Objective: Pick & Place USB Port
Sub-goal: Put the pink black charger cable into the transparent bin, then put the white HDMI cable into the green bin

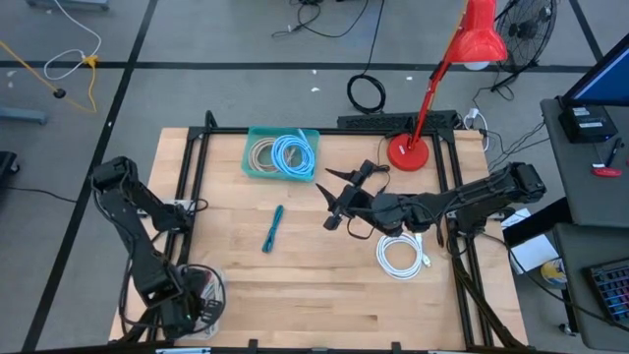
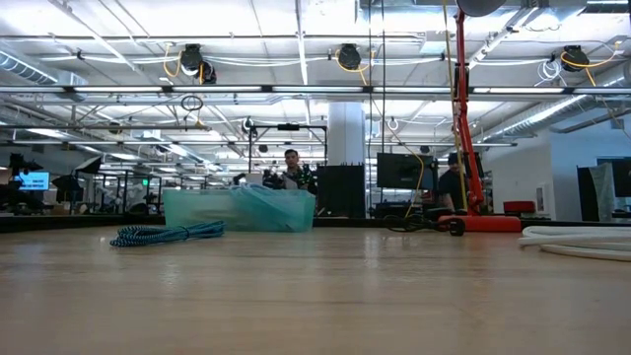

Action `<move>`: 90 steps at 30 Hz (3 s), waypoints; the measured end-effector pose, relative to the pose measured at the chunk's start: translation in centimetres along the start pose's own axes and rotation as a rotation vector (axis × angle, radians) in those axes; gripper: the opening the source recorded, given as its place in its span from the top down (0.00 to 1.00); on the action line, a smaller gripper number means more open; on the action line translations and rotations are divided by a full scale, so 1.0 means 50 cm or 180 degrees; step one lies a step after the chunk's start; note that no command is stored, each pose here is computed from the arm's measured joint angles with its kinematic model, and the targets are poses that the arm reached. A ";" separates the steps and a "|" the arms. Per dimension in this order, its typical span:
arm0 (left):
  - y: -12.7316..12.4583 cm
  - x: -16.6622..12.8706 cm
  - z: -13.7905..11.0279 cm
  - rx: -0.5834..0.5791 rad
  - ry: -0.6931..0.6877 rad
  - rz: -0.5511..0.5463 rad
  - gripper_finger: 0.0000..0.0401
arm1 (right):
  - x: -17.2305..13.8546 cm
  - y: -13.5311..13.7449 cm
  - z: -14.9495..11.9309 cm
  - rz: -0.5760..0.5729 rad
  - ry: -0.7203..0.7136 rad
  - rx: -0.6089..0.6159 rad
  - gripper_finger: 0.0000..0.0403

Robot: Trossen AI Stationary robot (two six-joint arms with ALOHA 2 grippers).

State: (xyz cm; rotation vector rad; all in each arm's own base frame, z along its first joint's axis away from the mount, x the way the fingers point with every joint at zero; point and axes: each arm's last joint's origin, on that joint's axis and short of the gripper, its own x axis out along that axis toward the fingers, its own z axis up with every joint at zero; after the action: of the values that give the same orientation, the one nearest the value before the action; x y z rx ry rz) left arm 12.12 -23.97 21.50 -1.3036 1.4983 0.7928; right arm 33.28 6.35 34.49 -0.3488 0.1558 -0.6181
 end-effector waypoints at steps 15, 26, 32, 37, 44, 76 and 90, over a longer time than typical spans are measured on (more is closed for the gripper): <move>-0.012 -0.001 -0.009 0.0017 0.0056 0.0024 0.94 | -0.004 0.004 0.001 0.0021 -0.0009 -0.0005 0.54; -0.018 0.038 0.008 0.0635 -0.0059 0.0412 0.94 | -0.004 0.003 0.002 0.0017 -0.0020 0.0025 0.54; -0.018 0.038 0.005 0.0698 0.0008 0.0411 0.94 | -0.004 0.003 0.003 0.0016 -0.0024 0.0025 0.54; -0.018 0.038 0.006 0.0456 0.0082 0.0494 0.94 | -0.004 0.003 0.003 0.0016 -0.0025 0.0020 0.54; -0.023 0.037 0.005 0.0384 0.0178 0.0493 0.94 | -0.004 0.003 0.003 0.0016 -0.0024 0.0018 0.54; -0.065 0.033 0.033 0.0816 0.0120 0.0191 0.70 | -0.004 0.003 0.003 0.0016 -0.0024 0.0016 0.54; -0.129 -0.016 0.065 0.1763 0.0144 -0.0664 0.70 | -0.007 0.006 0.004 0.0034 -0.0031 0.0004 0.54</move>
State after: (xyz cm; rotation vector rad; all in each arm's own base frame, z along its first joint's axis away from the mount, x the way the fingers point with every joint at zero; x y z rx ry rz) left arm 19.17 -22.12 21.92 -1.0332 1.4498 0.1878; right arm 33.19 6.83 34.56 -0.3494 0.1478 -0.6060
